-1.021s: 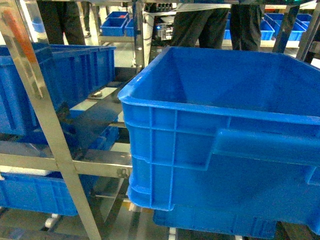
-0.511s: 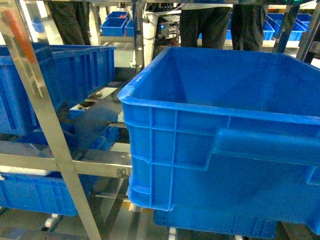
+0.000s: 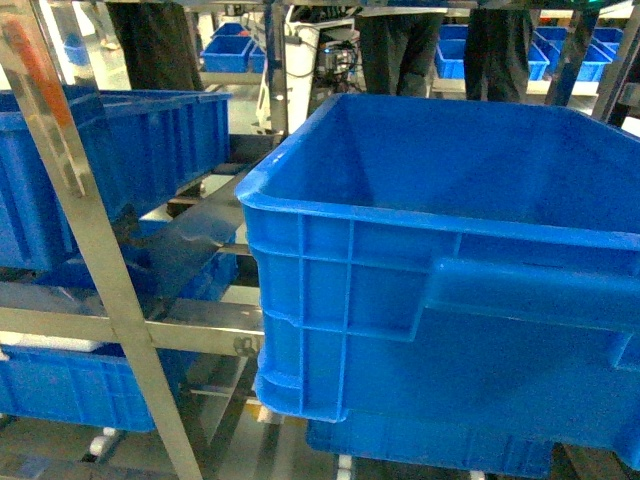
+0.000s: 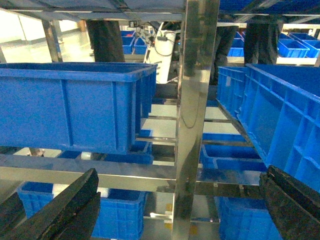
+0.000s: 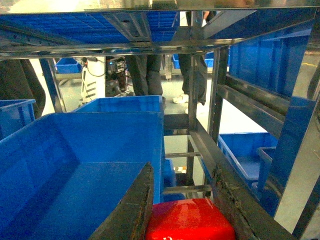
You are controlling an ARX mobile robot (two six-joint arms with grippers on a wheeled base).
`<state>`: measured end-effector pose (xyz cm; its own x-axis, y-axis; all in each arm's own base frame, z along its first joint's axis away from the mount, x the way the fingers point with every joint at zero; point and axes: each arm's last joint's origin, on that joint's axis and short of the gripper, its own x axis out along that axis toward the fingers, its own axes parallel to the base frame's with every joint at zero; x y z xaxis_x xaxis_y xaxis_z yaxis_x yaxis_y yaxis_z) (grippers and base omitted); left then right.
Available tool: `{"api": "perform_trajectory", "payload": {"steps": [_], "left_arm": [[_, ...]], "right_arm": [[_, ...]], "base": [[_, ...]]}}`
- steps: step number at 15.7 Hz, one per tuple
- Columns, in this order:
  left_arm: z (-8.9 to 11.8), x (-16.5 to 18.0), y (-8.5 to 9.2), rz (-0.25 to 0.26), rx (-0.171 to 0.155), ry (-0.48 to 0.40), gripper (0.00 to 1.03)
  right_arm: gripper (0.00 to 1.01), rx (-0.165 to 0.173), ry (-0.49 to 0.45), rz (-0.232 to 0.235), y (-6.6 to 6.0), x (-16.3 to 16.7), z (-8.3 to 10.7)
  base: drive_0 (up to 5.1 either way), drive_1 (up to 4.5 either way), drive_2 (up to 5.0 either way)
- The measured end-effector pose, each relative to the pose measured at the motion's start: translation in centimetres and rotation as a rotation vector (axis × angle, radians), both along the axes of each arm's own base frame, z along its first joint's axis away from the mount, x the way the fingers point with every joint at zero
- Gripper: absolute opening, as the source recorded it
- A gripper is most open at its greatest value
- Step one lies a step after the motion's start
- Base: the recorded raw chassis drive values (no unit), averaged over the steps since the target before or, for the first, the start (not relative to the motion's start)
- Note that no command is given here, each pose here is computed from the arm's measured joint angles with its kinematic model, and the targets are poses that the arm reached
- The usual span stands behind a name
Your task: Pick red block from blue box to shelf
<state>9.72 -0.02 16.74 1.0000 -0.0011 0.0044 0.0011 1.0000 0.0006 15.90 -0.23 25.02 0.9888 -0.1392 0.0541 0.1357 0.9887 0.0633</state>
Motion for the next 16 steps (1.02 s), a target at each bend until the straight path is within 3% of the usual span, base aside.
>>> {"api": "perform_trajectory", "payload": {"steps": [3,4,5,6,16], "left_arm": [[0.0,0.0,0.0,0.0,0.0,0.0,0.98],[0.0,0.0,0.0,0.0,0.0,0.0,0.98],[0.01,0.0,0.0,-0.001,0.0,-0.001,0.98],[0.0,0.0,0.0,0.0,0.0,0.0,0.98],[0.0,0.0,0.0,-0.001,0.0,0.0,0.98]], "right_arm": [[0.28,-0.004,0.015,0.003,0.0,0.02,-0.11],[0.28,-0.043,0.162,0.065,-0.07,0.07,0.01],[0.28,-0.07,0.237,0.104,-0.02,0.14,0.3],[0.28,-0.078,0.273,0.113,-0.05,0.08,0.21],[0.28,-0.103,0.305,0.129,0.0,0.04,-0.06]], "base": [[0.0,0.0,0.0],[0.0,0.0,0.0],[0.0,0.0,0.0],[0.0,0.0,0.0],[0.0,0.0,0.0]]}}
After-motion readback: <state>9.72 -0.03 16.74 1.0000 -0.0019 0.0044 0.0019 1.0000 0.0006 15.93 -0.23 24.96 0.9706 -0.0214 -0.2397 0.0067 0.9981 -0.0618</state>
